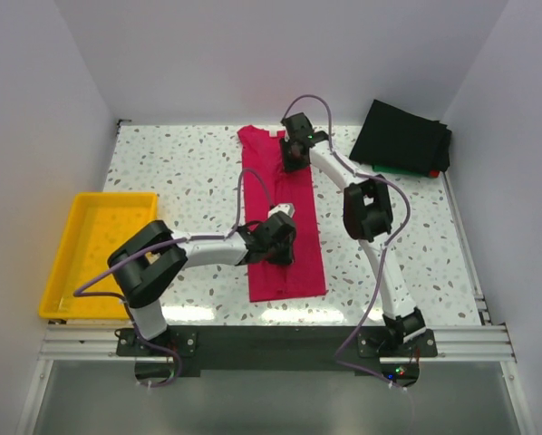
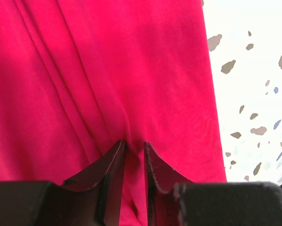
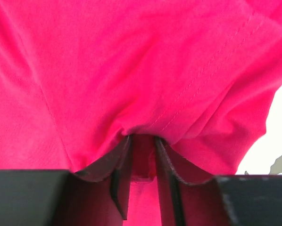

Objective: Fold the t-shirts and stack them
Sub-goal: Fold the tshirt

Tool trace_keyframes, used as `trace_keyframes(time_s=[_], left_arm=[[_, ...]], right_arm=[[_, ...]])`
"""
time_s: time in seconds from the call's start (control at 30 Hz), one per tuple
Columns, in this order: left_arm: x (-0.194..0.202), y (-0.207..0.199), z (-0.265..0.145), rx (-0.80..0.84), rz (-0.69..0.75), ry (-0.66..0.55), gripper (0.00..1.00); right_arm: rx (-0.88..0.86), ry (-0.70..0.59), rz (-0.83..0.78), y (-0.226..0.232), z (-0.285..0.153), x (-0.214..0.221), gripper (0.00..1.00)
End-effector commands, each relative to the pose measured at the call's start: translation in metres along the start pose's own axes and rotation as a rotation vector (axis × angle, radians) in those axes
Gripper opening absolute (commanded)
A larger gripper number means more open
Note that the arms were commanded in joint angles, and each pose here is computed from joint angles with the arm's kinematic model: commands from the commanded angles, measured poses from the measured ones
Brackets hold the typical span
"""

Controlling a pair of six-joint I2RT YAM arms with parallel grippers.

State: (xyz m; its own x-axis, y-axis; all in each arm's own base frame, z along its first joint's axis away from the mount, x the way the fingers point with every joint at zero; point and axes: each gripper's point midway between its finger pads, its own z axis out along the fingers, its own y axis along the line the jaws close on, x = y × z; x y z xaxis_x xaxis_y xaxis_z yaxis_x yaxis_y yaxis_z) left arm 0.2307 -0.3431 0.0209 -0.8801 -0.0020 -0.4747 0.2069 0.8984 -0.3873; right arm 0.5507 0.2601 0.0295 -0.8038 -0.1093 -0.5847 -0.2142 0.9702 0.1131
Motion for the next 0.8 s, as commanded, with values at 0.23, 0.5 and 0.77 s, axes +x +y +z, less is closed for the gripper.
trace_keyframes(time_s=[0.23,0.5,0.77], left_arm=[[-0.045,-0.044,-0.038,0.138,0.053,-0.082,0.35],[-0.064,-0.034,-0.091,0.163,0.004,-0.172,0.46],[-0.029,0.04,-0.112,0.007,-0.107,-0.153,0.43]], right_arm=[[-0.015,-0.172,-0.039,-0.002,-0.078,-0.07,0.5],[-0.031,-0.246,0.027,0.001,-0.166,-0.086,0.61],[-0.166,-0.123,0.193,0.019,-0.193,0.045,0.58]])
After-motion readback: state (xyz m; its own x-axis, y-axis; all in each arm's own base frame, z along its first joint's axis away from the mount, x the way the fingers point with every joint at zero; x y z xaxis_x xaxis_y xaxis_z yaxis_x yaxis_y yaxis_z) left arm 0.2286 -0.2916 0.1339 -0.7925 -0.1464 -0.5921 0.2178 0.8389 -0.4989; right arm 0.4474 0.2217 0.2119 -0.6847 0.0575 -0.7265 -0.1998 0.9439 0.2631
